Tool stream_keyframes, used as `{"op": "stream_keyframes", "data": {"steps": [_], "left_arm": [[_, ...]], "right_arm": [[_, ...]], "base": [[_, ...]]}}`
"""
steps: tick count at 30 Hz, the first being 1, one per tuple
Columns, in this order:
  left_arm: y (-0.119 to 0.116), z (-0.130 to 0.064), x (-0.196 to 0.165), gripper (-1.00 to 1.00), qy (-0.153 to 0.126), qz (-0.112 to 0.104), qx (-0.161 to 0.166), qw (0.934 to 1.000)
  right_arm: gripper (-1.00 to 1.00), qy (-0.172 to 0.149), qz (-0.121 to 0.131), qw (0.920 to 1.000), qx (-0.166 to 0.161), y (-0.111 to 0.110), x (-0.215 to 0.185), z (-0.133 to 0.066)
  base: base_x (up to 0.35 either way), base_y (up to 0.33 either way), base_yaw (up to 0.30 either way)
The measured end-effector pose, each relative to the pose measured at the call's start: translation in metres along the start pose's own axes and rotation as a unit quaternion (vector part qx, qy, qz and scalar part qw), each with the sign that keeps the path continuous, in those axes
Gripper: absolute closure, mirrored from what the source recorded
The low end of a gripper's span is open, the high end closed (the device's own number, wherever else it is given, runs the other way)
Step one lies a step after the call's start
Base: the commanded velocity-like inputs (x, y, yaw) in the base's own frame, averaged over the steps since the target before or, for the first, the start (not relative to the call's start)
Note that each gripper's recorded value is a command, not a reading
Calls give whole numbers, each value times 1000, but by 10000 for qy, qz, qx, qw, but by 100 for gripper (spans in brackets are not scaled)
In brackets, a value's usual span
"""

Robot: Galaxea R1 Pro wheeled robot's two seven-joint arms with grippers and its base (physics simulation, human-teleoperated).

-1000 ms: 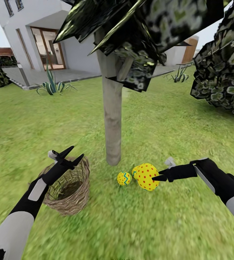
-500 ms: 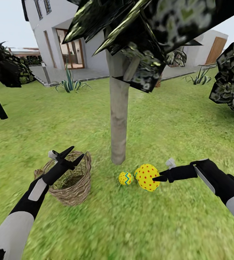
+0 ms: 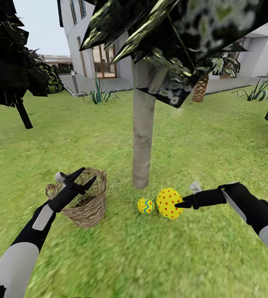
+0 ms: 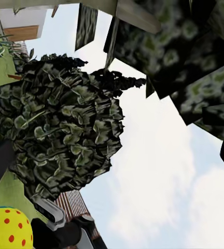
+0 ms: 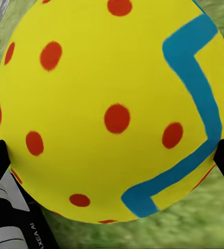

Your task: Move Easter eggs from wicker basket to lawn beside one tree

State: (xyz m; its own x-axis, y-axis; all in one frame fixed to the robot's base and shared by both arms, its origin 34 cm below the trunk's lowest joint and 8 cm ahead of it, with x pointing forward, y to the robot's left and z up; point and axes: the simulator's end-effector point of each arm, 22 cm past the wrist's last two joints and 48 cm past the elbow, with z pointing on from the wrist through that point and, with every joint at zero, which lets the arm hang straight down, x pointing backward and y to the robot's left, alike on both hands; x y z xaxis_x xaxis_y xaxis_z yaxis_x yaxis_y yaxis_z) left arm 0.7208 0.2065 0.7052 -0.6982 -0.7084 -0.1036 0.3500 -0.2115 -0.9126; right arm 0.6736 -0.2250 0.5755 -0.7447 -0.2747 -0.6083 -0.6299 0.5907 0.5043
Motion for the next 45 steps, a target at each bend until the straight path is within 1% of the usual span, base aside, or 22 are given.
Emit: {"op": "stream_keyframes", "data": {"steps": [6, 8, 9, 13, 14, 16, 17, 18, 19, 21, 22, 25, 26, 28, 30, 32, 34, 35, 36, 38, 42, 45], "left_arm": [[0, 0, 0, -100, 1, -1, 0, 10000], [0, 0, 0, -100, 0, -2, 0, 10000], [0, 0, 0, -100, 0, -2, 1, 10000], [0, 0, 0, -100, 0, -2, 0, 10000], [0, 0, 0, -100, 1, -2, 0, 10000], [0, 0, 0, -100, 0, -2, 0, 10000], [0, 0, 0, -100, -1, -1, 1, 10000], [0, 0, 0, -100, -2, -1, 1, 10000], [0, 0, 0, -100, 0, -2, 0, 10000], [0, 0, 0, -100, 3, -2, -3, 10000], [0, 0, 0, -100, 2, -4, -4, 10000], [0, 0, 0, -100, -3, -6, -4, 10000], [0, 0, 0, -100, -4, -7, -2, 10000], [0, 0, 0, -100, -5, -4, -1, 10000], [0, 0, 0, -100, -6, -4, 2, 10000], [0, 0, 1, -100, -7, -4, 0, 10000], [0, 0, 0, -100, -6, -2, 2, 10000], [0, 0, 0, -100, -6, -2, 3, 10000], [0, 0, 0, -100, -7, -2, 1, 10000], [0, 0, 0, -100, -7, 0, -1, 10000], [0, 0, 0, -100, -11, 0, 3, 10000], [0, -1, -1, -100, -41, -16, 23, 10000]], "right_arm": [[100, 4, 8, 10000, 3, 0, 1, 0], [100, 4, 77, 10000, 20, -4, 3, -1], [100, -69, 127, 9999, 48, -7, 1, -4], [100, -151, 199, 9996, 103, -14, 1, -7], [100, -145, 198, 9994, 226, -20, 2, -7], [100, -146, 167, 9959, 878, -49, 3, -10], [100, -147, 153, 9891, 1455, -73, 3, -16], [100, -152, 153, 9817, 1890, -92, 3, -22], [100, -150, 159, 9712, 2372, -111, 3, -30], [100, -143, 178, 9562, 2919, -132, 4, -42], [100, -137, 187, 9514, 3071, -138, 5, -44], [100, -102, 228, 9385, 3443, -148, 7, -40], [100, -88, 250, 9363, 3502, -149, 8, -36], [100, -77, 261, 9355, 3522, -147, 8, -29], [100, -75, 253, 9361, 3507, -146, 7, -24], [100, -78, 266, 9386, 3440, -141, 6, -14], [100, -6, 343, 9388, 3428, -143, 17, -7], [100, -23, 344, 9382, 3443, -145, 19, -5], [100, -53, 322, 9354, 3520, -149, 21, -6], [100, -73, 294, 9334, 3575, -152, 20, -7], [100, -79, 290, 9327, 3594, -152, 20, -7], [100, -86, 294, 9328, 3592, -153, 20, -7]], "base": [[0, -337, 201], [0, -337, 13], [0, -337, 3], [0, -337, 0], [0, -337, 0], [0, -337, 0], [0, -337, 0], [39, -336, 0], [69, -333, 0], [143, -306, 0], [208, -267, 0], [253, -235, 0], [279, -204, 0], [292, -180, 0], [298, -169, 0], [301, -163, 0], [302, -161, 0], [302, -161, 0], [302, -161, 0], [302, -161, 0], [270, -150, 0], [47, -30, 0]]}}
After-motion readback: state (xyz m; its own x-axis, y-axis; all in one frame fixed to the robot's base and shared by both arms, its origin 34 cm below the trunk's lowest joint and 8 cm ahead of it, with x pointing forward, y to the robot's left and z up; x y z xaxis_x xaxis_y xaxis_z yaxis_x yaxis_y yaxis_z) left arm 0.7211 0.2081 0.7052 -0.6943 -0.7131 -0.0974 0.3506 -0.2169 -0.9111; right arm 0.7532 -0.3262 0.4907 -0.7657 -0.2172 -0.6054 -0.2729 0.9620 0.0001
